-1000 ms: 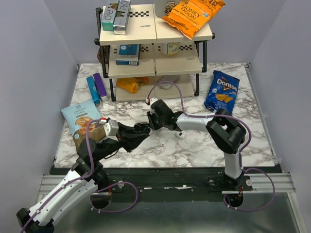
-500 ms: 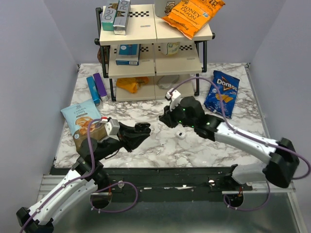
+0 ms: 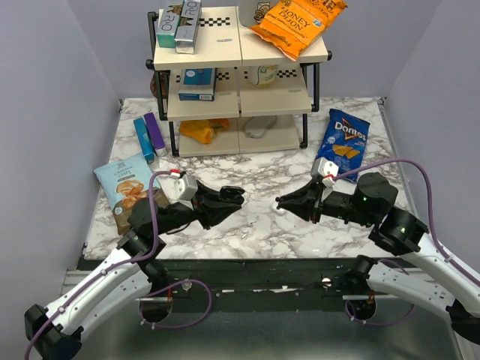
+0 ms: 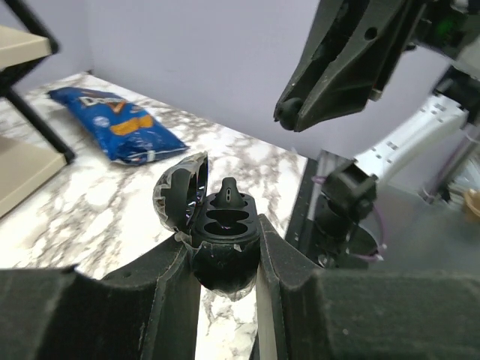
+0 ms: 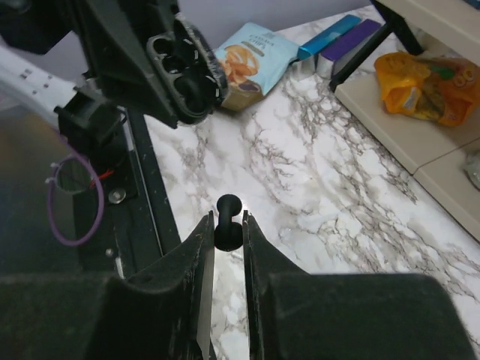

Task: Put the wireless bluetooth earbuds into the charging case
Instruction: Place the earbud in the charging case.

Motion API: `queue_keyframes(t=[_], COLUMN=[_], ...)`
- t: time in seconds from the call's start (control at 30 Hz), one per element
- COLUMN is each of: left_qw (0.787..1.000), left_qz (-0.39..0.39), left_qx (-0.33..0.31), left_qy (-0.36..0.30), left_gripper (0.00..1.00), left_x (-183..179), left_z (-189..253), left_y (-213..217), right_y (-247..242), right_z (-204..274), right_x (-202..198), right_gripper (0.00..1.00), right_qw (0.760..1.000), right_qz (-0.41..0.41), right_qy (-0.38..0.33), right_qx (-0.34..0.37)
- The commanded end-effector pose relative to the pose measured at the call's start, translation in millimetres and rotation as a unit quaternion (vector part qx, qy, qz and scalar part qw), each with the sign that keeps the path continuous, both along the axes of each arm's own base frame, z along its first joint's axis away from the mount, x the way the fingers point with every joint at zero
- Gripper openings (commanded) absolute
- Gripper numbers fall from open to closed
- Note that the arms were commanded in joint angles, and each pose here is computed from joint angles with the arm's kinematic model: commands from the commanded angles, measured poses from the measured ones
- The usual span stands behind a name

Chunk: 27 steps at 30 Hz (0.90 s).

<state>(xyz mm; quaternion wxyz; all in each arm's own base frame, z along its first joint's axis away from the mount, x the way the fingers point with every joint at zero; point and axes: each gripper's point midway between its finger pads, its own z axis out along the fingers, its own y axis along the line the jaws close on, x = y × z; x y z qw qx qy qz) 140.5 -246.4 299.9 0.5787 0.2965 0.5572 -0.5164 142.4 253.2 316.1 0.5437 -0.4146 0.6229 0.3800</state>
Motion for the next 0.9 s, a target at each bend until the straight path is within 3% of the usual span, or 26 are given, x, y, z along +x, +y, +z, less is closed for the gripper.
queue_keyframes(t=[0.0, 0.1, 0.43, 0.87], left_qw=[0.991, 0.984, 0.972, 0.968], left_qz=[-0.121, -0.169, -0.212, -0.232], left_qx=[0.0, 0.008, 0.055, 0.069], left_qy=[-0.06, -0.054, -0.079, -0.068], left_gripper=[0.0, 0.0, 0.0, 0.0], left_x=[-31, -38, -37, -37], left_z=[15, 10, 3, -10], left_y=[-19, -28, -40, -50], right_y=[-3, 2, 19, 48], right_z=[-13, -1, 22, 27], right_x=[-28, -35, -47, -46], right_gripper=[0.01, 0.01, 0.01, 0.01], right_qw=[0.996, 0.994, 0.987, 0.983], right_qz=[0.076, 0.101, 0.16, 0.183], right_qy=[0.008, 0.004, 0.013, 0.016], right_qx=[-0.05, -0.04, -0.027, -0.029])
